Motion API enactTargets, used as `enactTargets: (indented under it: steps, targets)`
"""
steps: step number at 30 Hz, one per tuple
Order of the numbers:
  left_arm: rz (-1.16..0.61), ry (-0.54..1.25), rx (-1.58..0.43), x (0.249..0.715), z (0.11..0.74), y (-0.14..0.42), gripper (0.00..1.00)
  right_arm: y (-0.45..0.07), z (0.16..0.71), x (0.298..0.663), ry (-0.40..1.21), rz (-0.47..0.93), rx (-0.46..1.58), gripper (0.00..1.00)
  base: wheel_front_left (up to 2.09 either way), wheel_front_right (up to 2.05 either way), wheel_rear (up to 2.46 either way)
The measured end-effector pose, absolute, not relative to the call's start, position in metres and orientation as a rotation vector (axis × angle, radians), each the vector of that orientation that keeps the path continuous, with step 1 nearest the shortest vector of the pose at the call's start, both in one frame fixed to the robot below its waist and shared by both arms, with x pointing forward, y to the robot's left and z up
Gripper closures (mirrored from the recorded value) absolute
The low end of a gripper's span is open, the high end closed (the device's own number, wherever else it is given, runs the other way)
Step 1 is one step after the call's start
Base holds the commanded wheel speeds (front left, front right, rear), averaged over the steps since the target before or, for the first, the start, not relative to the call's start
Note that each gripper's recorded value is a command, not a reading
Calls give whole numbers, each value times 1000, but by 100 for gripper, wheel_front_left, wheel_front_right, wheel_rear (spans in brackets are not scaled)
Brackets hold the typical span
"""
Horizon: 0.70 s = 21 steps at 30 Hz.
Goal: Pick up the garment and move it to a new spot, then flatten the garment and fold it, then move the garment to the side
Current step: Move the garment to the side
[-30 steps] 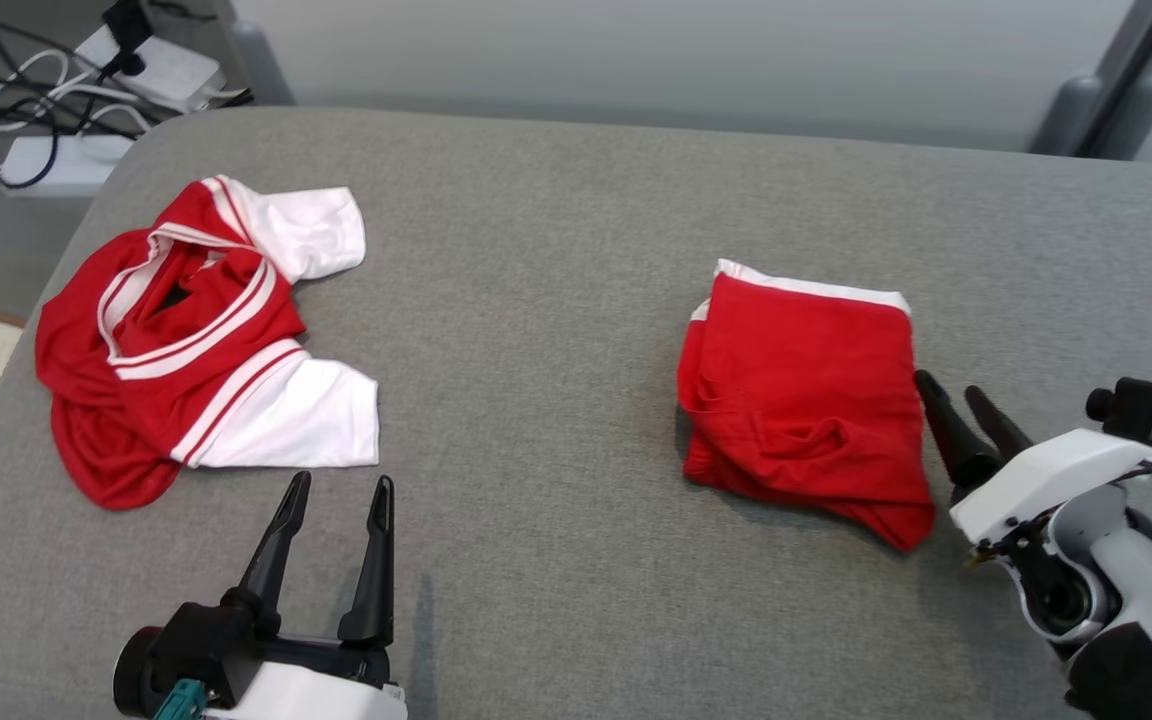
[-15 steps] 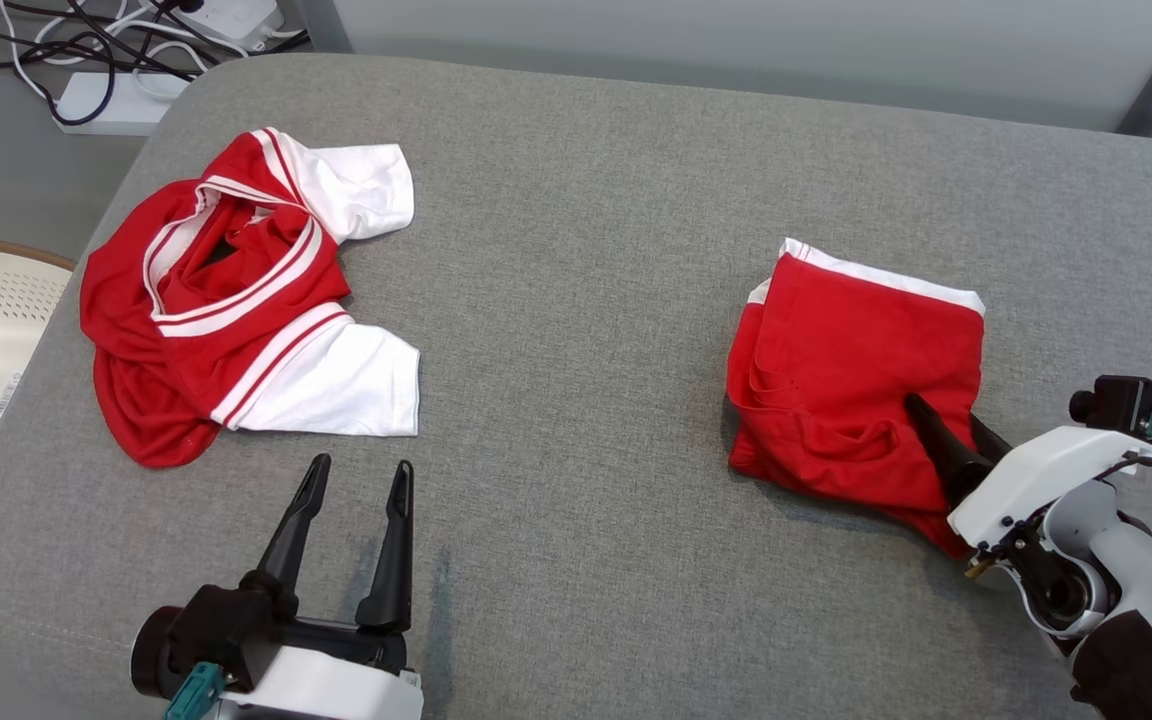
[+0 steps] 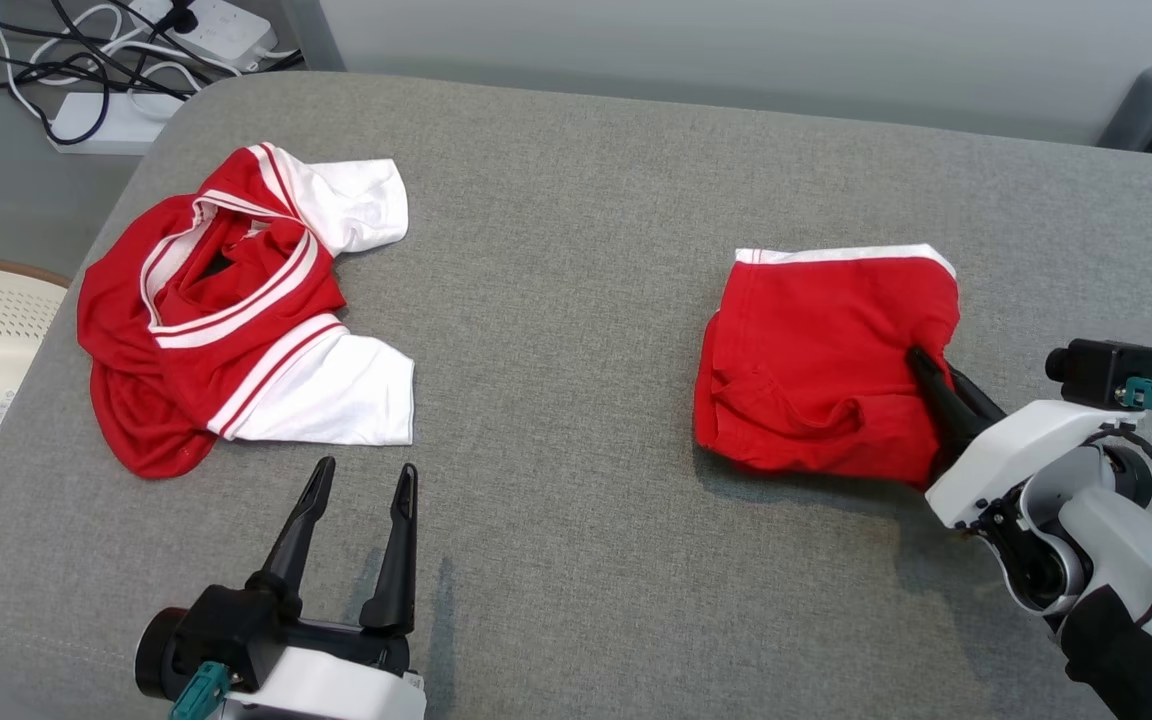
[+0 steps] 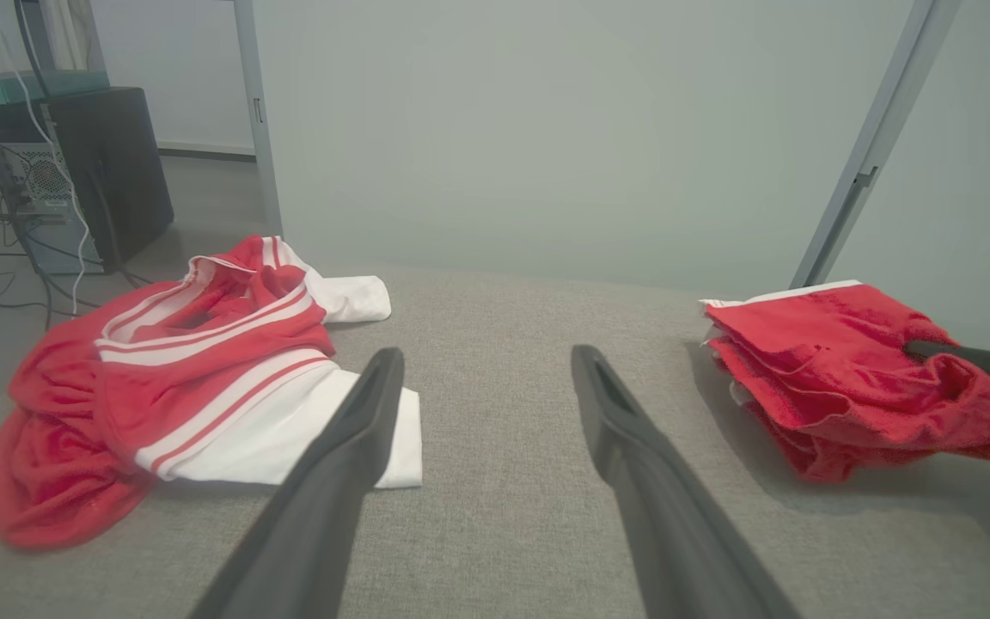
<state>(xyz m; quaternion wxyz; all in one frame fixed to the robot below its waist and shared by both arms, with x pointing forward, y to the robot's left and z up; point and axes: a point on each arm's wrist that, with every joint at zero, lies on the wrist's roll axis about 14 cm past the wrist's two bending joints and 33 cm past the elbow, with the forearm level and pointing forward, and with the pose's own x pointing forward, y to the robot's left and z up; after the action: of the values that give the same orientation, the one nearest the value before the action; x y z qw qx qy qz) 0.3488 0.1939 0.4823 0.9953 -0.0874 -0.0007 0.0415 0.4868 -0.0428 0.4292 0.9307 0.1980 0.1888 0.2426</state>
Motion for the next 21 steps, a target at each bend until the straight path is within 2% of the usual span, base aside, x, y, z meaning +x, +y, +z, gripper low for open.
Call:
enactTargets:
  steps: [11,21]
  targets:
    - [61,-21,-178,351,488,188,0,-40,480,499,217,550,340,100,0,0,0]
    - [-21,-21,-178,368,488,164,0,-84,488,505,160,442,315,100,0,0,0]
